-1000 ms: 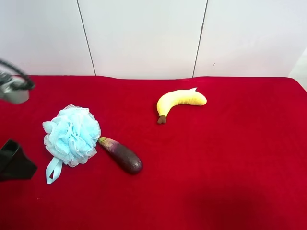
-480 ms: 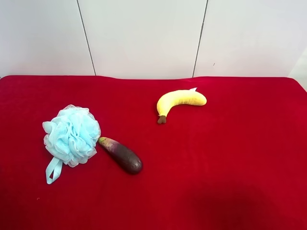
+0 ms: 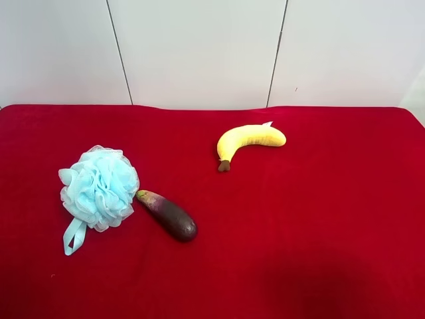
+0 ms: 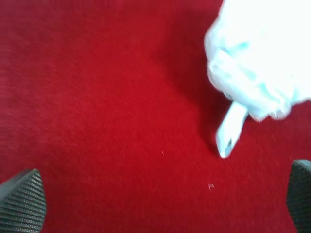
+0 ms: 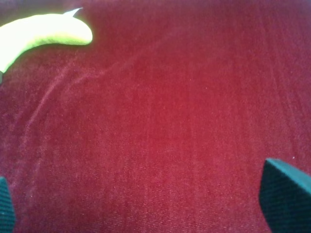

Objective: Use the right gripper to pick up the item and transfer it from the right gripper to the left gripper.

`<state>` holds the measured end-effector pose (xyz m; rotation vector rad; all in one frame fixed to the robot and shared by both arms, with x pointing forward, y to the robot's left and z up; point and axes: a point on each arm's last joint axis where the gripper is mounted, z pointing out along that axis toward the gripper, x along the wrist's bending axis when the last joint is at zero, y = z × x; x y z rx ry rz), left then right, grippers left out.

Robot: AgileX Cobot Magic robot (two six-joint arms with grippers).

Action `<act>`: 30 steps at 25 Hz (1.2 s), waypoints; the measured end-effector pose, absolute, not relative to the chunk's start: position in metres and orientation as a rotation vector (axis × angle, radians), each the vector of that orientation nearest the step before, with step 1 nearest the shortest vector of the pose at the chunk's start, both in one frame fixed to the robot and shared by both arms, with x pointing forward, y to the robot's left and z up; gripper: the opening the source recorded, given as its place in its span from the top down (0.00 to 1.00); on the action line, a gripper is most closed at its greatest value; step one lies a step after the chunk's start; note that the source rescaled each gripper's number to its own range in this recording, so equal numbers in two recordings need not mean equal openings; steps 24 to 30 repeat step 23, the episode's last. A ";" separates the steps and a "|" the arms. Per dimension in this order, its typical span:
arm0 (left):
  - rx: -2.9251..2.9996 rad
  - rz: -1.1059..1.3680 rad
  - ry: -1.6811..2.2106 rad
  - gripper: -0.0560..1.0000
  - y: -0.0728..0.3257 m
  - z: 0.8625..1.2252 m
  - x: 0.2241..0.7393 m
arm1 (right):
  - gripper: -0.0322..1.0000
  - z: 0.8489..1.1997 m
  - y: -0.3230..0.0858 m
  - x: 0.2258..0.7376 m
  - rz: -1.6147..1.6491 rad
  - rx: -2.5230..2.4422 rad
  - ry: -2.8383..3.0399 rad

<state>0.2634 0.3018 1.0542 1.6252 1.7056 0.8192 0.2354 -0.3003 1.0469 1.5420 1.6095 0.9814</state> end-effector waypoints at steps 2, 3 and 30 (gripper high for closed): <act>1.568 0.870 1.684 0.00 0.302 1.055 0.254 | 0.00 1.047 -0.300 0.235 0.981 1.542 1.610; 1.544 0.893 1.672 0.00 0.301 1.056 0.249 | 0.00 1.047 -0.300 0.235 0.981 1.542 1.610; 1.467 0.966 1.602 0.00 0.300 1.056 0.232 | 0.00 1.047 -0.300 0.235 0.981 1.542 1.610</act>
